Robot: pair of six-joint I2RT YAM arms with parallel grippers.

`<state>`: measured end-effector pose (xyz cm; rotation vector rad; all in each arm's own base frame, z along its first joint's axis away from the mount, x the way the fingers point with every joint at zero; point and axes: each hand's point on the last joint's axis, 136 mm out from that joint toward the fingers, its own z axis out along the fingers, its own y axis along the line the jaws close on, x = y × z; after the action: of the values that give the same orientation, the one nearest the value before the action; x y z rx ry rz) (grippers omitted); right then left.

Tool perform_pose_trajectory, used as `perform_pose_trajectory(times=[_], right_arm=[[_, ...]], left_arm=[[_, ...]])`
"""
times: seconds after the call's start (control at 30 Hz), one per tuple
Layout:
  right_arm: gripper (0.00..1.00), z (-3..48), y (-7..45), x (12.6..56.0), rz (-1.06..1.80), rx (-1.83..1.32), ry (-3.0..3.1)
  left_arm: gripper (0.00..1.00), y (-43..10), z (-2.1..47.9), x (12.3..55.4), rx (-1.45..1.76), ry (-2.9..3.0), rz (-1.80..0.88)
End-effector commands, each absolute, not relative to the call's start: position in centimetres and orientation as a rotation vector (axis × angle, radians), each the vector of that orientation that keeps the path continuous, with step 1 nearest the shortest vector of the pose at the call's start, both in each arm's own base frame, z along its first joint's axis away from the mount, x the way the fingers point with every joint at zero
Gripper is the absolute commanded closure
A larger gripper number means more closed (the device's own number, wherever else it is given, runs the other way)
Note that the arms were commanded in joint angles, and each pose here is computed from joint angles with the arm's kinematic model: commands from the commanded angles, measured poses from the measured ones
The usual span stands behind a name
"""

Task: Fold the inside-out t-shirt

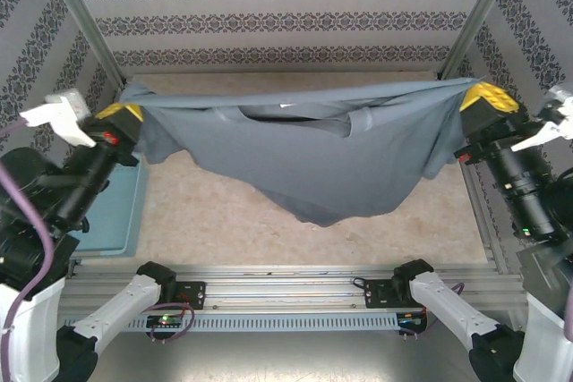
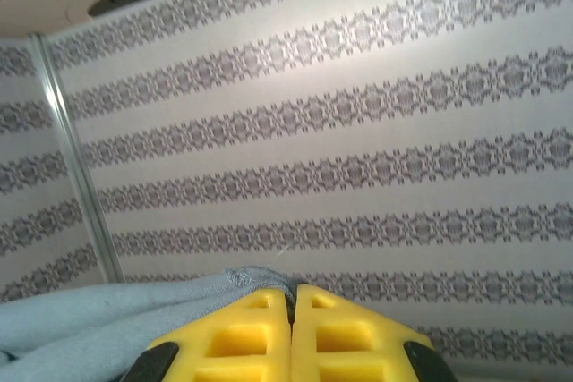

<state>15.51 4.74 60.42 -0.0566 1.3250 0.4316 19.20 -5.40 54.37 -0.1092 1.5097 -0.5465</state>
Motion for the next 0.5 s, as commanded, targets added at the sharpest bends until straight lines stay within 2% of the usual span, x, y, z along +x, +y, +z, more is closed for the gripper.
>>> perform_pose_trajectory(times=[0.0,0.13,0.23,0.33,0.47], right_arm=[[1.0,60.3,5.4,19.9,0.397,-0.026,1.386],[1.0,59.2,5.1,25.2,0.281,0.039,1.454],[1.0,56.5,5.3,30.2,0.189,0.067,1.538],[1.0,51.8,6.6,35.8,0.153,0.058,1.655],[1.0,42.7,7.8,43.2,0.133,0.078,1.831]], left_arm=[[1.0,-5.3,54.4,22.9,-0.163,1.543,-0.485],[1.0,-5.5,52.2,28.6,-0.241,1.67,-0.374],[1.0,-6.0,48.8,33.8,-0.28,1.797,-0.268],[1.0,-7.1,43.8,39.1,-0.294,1.937,-0.172],[1.0,-8.4,35.3,45.5,-0.316,2.128,-0.083]])
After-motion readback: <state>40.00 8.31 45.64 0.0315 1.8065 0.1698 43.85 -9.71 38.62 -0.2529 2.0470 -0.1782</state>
